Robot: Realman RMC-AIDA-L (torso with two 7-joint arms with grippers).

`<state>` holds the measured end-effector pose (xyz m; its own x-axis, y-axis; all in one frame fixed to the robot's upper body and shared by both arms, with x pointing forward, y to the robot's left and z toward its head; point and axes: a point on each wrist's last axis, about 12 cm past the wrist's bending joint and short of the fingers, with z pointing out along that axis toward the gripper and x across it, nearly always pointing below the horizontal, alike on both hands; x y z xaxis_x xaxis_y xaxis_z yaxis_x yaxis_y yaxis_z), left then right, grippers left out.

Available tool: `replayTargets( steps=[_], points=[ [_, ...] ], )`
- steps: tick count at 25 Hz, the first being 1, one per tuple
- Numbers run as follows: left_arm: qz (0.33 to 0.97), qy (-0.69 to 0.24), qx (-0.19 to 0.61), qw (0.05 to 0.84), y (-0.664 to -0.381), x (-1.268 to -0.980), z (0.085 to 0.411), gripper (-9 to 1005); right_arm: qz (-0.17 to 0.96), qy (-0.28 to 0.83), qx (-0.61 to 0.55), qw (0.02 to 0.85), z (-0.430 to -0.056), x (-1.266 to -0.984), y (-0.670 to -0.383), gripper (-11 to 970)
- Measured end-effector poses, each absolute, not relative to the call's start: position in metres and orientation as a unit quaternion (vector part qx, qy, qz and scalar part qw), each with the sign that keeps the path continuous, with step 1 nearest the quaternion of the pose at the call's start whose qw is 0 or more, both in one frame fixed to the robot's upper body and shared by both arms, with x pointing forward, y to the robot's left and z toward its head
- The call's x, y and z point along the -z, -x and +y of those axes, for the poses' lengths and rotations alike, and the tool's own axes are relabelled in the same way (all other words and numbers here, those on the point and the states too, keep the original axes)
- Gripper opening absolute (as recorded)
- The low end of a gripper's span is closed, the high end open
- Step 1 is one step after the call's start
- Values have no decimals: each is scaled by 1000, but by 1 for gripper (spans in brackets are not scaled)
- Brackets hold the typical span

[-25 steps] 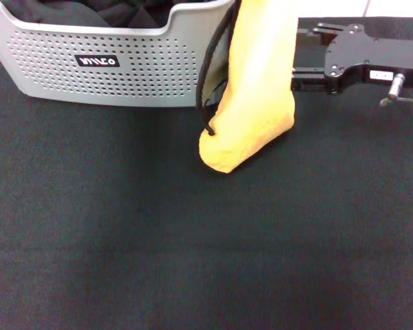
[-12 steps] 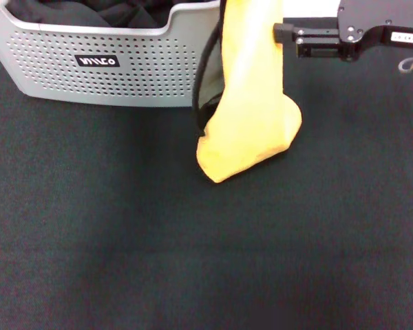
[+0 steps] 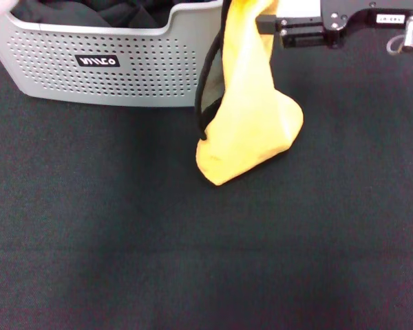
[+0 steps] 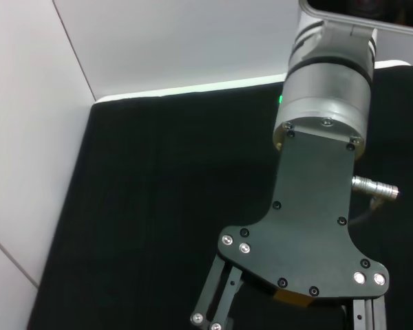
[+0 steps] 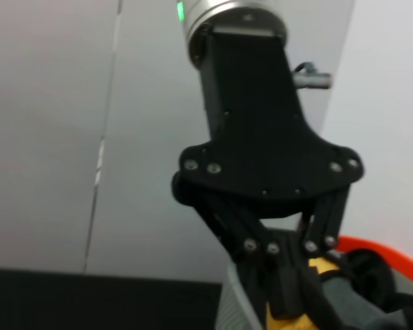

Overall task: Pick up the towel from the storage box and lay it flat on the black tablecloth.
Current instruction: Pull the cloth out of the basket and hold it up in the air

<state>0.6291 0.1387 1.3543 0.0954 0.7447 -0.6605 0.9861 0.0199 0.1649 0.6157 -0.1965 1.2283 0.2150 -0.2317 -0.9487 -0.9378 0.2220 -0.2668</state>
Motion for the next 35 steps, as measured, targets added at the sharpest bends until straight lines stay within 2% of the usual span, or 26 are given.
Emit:
replayTargets(
  steps=[22,28,35],
  points=[
    [634,-697,208,262,-628,-1345,127,16,501,661,-249,500,-177,-1257,-624,734],
    [630,-703,209,255,-628,-1345,122,16,490,682,-241,487,-169,-1254,-623,727],
    [630,-702,207,260,-628,-1347,123,16,484,710,-237,453,-161,-1237,-616,720]
  ],
)
